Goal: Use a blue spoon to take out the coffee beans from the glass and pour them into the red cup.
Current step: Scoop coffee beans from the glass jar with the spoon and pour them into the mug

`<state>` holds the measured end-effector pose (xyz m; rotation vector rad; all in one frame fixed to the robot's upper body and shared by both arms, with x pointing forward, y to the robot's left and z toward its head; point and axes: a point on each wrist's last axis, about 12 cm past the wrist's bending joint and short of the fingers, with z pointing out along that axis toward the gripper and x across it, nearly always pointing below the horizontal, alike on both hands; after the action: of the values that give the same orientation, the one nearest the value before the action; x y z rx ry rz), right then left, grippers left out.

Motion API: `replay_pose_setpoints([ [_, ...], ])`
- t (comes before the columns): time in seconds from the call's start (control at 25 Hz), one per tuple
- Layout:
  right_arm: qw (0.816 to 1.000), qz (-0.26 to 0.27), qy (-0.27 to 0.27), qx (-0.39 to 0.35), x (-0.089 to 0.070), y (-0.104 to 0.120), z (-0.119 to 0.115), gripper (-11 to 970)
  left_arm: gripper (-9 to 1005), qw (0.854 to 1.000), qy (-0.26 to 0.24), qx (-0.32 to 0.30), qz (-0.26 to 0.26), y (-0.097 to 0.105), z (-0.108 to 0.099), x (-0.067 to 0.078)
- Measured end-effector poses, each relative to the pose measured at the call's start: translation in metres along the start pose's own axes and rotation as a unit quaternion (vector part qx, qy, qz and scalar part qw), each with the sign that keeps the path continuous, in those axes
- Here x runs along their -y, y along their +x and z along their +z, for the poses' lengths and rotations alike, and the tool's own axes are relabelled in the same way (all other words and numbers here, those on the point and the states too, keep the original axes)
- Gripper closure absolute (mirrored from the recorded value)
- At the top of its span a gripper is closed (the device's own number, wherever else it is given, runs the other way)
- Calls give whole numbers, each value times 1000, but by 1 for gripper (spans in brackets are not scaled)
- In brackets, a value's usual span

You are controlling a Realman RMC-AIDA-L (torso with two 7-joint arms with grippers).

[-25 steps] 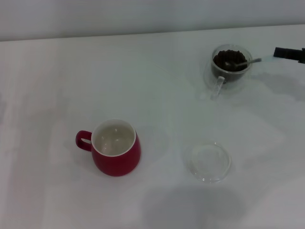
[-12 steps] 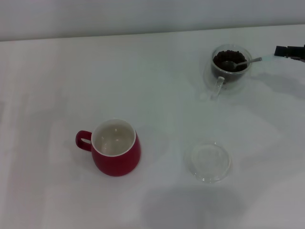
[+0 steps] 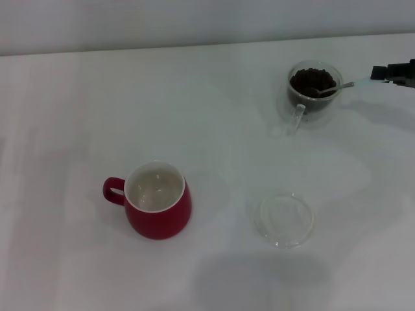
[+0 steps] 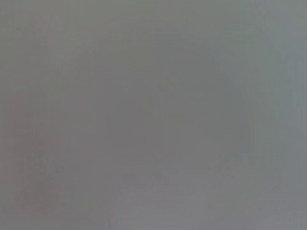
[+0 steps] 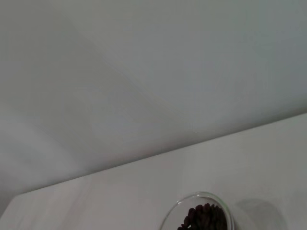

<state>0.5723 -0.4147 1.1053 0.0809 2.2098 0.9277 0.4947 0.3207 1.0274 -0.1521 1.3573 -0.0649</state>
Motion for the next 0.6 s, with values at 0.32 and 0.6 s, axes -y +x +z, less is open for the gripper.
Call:
replay_pose_setpoints([
  [0.32,999,31,13,1,3,-2,-4,808,163,1000,0,2,0,-1,0,0],
  [0.6,999,45,17,-1,4,-3,-7,808,163,1000,1,3,0,-1,0,0],
])
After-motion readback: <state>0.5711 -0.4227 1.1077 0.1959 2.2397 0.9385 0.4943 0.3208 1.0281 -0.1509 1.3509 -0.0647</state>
